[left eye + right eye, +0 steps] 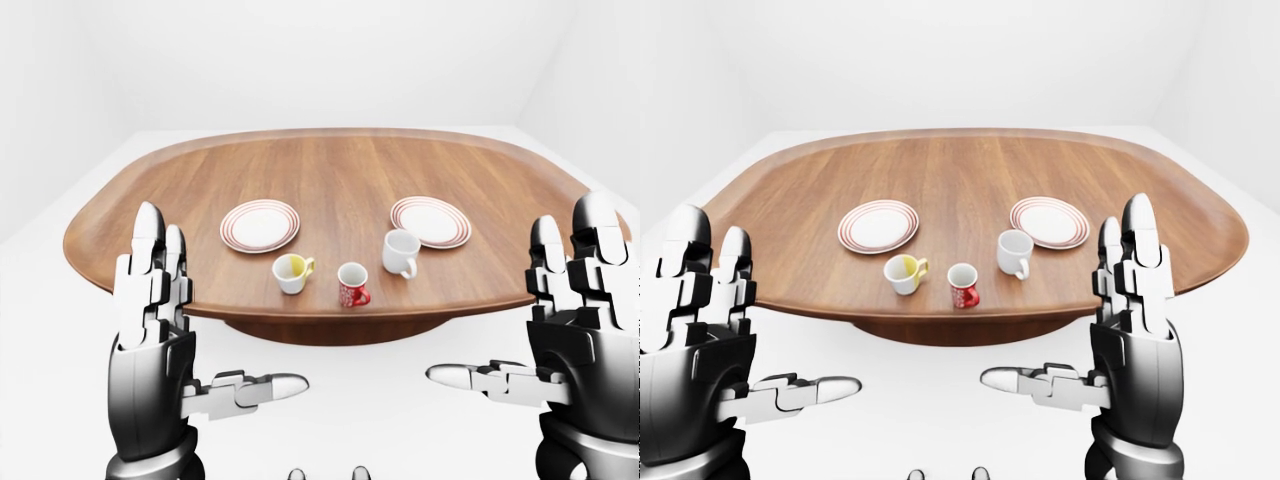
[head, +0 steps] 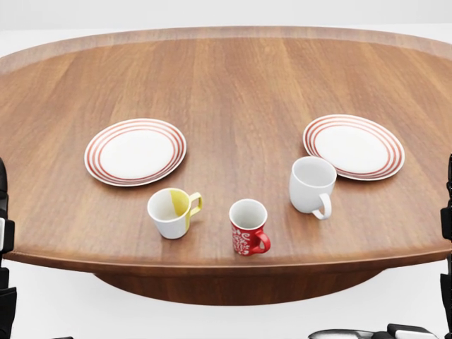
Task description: Put the red mug on the left plate.
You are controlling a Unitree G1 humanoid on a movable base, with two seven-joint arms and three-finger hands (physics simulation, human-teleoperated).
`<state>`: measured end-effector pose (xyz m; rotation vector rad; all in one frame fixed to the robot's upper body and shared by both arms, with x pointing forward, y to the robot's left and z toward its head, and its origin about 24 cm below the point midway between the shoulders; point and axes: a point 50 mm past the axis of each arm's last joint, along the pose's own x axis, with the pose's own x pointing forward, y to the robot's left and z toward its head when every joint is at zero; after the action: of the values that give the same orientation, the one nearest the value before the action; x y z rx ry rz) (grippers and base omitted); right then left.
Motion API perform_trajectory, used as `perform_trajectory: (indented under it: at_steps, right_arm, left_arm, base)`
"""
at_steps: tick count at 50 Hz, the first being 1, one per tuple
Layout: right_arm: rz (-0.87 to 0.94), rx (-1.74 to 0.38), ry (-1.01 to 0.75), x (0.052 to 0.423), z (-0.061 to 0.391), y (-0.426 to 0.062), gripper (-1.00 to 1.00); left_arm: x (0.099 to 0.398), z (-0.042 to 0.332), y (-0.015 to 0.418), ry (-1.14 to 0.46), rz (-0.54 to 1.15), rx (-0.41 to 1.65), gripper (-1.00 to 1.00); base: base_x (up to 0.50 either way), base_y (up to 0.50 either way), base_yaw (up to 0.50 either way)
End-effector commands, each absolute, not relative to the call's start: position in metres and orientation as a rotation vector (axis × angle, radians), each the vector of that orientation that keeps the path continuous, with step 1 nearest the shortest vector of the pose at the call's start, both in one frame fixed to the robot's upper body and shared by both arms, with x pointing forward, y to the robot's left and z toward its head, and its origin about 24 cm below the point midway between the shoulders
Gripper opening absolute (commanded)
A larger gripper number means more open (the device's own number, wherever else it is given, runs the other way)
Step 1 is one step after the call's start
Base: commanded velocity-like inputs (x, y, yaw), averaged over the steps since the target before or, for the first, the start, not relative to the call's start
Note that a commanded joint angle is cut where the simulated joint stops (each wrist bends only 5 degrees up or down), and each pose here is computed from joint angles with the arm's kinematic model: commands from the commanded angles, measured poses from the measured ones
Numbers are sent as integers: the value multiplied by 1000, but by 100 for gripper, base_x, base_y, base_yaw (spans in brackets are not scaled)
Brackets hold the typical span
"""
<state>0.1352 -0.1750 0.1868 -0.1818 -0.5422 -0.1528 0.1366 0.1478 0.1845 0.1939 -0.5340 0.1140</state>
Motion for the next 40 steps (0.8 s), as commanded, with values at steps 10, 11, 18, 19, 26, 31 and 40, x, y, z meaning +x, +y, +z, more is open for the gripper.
perform_trajectory:
  at_steps: [10, 11, 18, 19, 26, 31, 40]
  right_arm:
    - [-153, -234, -525, 136, 186, -171, 100]
    - [-161, -242, -525, 136, 186, -171, 100]
    - [-162, -248, -524, 137, 186, -170, 100]
    - [-160, -247, -524, 137, 186, -169, 100]
    - [-155, -240, -526, 137, 186, -169, 100]
    - [-173, -237, -559, 138, 190, -171, 100]
    - [-219, -210, -585, 139, 193, -174, 100]
  left_arm:
    - [136, 184, 147, -530, 110, 188, 100]
    - [136, 184, 146, -531, 105, 190, 100]
    - [135, 183, 147, -523, 105, 186, 100]
    - [136, 183, 147, -525, 106, 186, 100]
    - [136, 183, 147, -528, 100, 184, 100]
    - [136, 183, 146, -531, 94, 184, 100]
    - [136, 183, 144, -532, 89, 184, 100]
  base:
    - [12, 50, 0]
    - [11, 50, 0]
    - [11, 50, 0]
    - [11, 50, 0]
    - [11, 50, 0]
    - [10, 50, 0]
    - [0, 17, 0]
